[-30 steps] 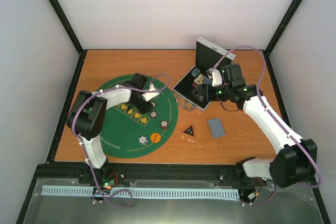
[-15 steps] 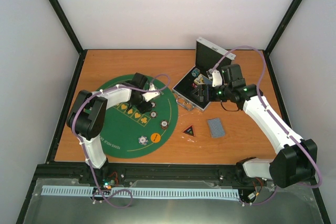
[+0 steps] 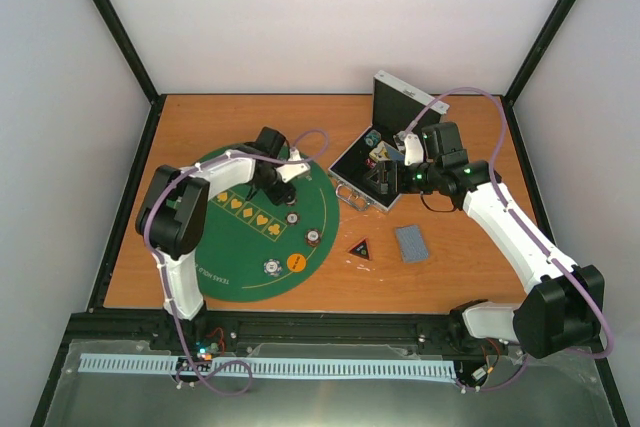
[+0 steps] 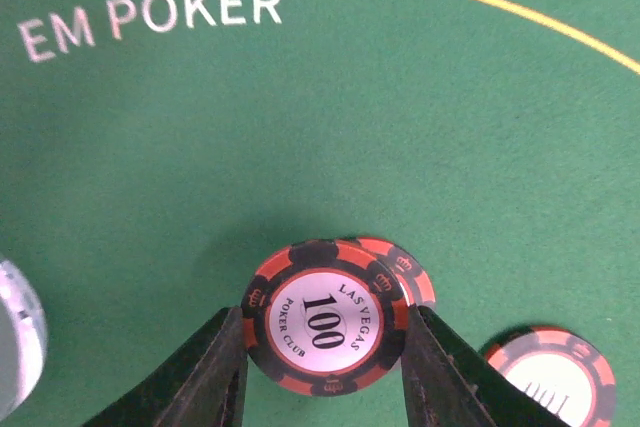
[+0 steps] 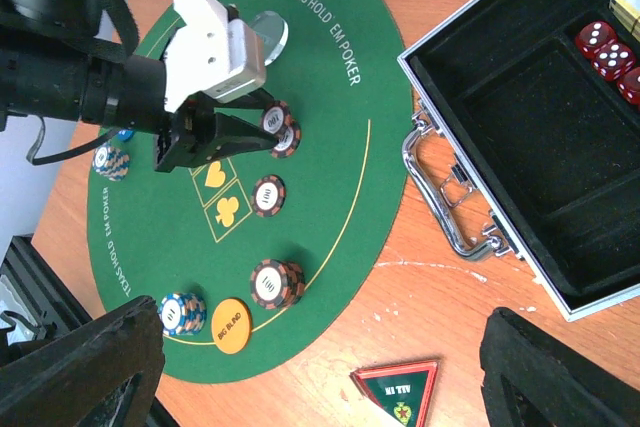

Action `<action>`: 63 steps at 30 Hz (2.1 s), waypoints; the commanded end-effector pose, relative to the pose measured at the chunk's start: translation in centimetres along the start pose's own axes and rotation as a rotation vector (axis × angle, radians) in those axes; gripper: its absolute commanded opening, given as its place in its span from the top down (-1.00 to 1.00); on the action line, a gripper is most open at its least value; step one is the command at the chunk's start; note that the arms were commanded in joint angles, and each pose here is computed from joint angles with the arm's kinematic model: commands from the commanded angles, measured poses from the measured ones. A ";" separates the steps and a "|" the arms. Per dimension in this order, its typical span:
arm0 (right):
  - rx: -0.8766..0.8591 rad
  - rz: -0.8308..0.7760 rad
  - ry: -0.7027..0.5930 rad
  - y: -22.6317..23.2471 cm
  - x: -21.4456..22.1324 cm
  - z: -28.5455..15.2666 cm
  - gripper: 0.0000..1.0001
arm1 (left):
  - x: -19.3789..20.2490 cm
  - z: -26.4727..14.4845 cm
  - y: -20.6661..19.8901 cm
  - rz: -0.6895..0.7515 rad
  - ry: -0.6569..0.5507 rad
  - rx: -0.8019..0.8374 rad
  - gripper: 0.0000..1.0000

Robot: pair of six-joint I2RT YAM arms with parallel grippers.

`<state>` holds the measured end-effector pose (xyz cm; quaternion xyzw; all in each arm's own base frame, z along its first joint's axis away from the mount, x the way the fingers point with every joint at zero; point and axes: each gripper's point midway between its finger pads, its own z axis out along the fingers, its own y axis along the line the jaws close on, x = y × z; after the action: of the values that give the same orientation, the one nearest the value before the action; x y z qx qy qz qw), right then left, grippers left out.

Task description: Distribute texas hold em gaming equipment

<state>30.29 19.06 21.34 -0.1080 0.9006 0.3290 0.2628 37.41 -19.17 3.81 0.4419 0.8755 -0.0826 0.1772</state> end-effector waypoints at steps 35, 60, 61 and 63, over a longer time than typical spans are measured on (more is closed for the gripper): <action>-0.009 -0.021 -0.028 0.3 -0.5 -0.8 -0.71 | 2.1 2.8 -1.6 0.106 0.118 -0.004 0.37; -0.017 -0.021 -0.034 0.5 -0.7 -1.0 -0.71 | 2.2 -1.7 -6.8 0.204 0.037 0.102 0.50; -0.014 -0.021 -0.033 0.4 -0.6 -1.1 -0.71 | 2.2 -1.6 -6.9 0.208 0.036 0.109 0.46; -0.009 -0.024 -0.035 0.4 -0.6 -1.2 -0.71 | 2.2 -1.4 -6.9 0.213 0.029 0.105 0.42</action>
<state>30.21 18.90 21.84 -0.1127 0.8971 0.3300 0.2711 30.44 -20.35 4.00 0.5247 0.8351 -0.0901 0.1389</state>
